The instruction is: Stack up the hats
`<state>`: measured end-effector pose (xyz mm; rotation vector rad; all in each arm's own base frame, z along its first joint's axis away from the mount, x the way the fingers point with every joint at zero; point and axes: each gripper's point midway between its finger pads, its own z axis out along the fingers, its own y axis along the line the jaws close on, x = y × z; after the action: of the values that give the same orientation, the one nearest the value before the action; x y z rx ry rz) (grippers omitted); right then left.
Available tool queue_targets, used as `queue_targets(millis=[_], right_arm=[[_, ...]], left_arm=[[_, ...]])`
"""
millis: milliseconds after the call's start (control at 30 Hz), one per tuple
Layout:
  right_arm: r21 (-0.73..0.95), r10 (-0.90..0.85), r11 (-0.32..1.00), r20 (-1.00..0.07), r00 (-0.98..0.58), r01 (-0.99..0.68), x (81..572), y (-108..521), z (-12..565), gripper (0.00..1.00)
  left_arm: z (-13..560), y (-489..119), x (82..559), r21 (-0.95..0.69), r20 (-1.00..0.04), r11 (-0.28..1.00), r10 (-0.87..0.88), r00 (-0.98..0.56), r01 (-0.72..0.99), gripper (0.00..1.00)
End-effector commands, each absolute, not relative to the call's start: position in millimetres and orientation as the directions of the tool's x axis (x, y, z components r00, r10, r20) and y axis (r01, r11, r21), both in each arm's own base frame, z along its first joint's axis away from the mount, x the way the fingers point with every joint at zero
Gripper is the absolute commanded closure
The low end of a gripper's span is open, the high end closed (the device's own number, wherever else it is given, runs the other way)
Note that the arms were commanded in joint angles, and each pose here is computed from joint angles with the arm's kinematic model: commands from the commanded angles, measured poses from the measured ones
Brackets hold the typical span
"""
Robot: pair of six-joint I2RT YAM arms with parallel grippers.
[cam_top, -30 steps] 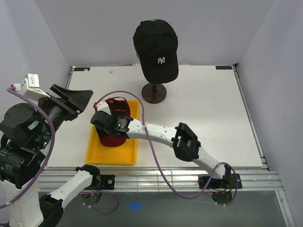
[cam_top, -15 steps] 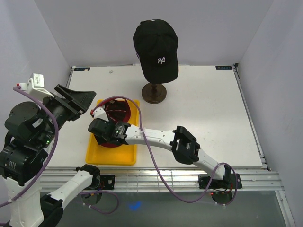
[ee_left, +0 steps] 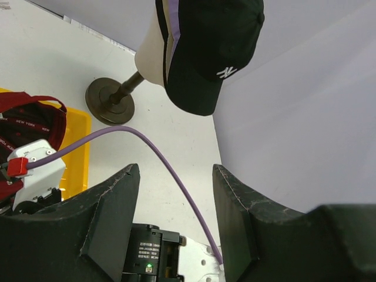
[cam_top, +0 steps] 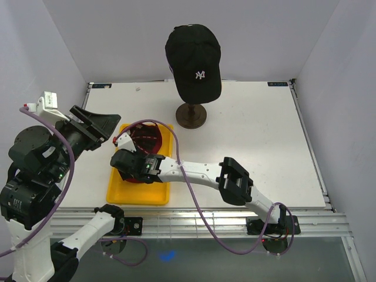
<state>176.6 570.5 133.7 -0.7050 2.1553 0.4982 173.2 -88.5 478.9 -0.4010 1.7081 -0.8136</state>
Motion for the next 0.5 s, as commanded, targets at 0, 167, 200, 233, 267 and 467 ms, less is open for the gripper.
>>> queue_targets(millis=[0,167,200,233,267,467], right_arm=[[0.143,-0.257,0.75,-0.837,-0.484,-0.646,175,581,172,0.39],[0.119,-0.287,0.723,-0.844,-0.453,-0.68,176,591,167,0.36],[0.117,-0.29,0.719,-0.845,-0.449,-0.685,176,593,166,0.34],[0.112,-0.292,0.718,-0.847,-0.443,-0.687,176,594,166,0.33],[0.1,-0.301,0.715,-0.849,-0.434,-0.692,178,596,163,0.32],[0.076,-0.354,0.688,-0.833,-0.425,-0.722,179,606,142,0.28]], left_arm=[[484,-89,172,-0.7,-0.709,0.695,-0.645,-0.285,0.168,0.37],[483,-89,172,-0.702,-0.707,0.693,-0.647,-0.286,0.166,0.37],[482,-90,172,-0.702,-0.707,0.693,-0.646,-0.289,0.166,0.37],[482,-89,172,-0.701,-0.707,0.693,-0.647,-0.288,0.165,0.37],[482,-89,172,-0.701,-0.707,0.693,-0.647,-0.287,0.165,0.37],[480,-91,174,-0.701,-0.706,0.693,-0.645,-0.292,0.165,0.37]])
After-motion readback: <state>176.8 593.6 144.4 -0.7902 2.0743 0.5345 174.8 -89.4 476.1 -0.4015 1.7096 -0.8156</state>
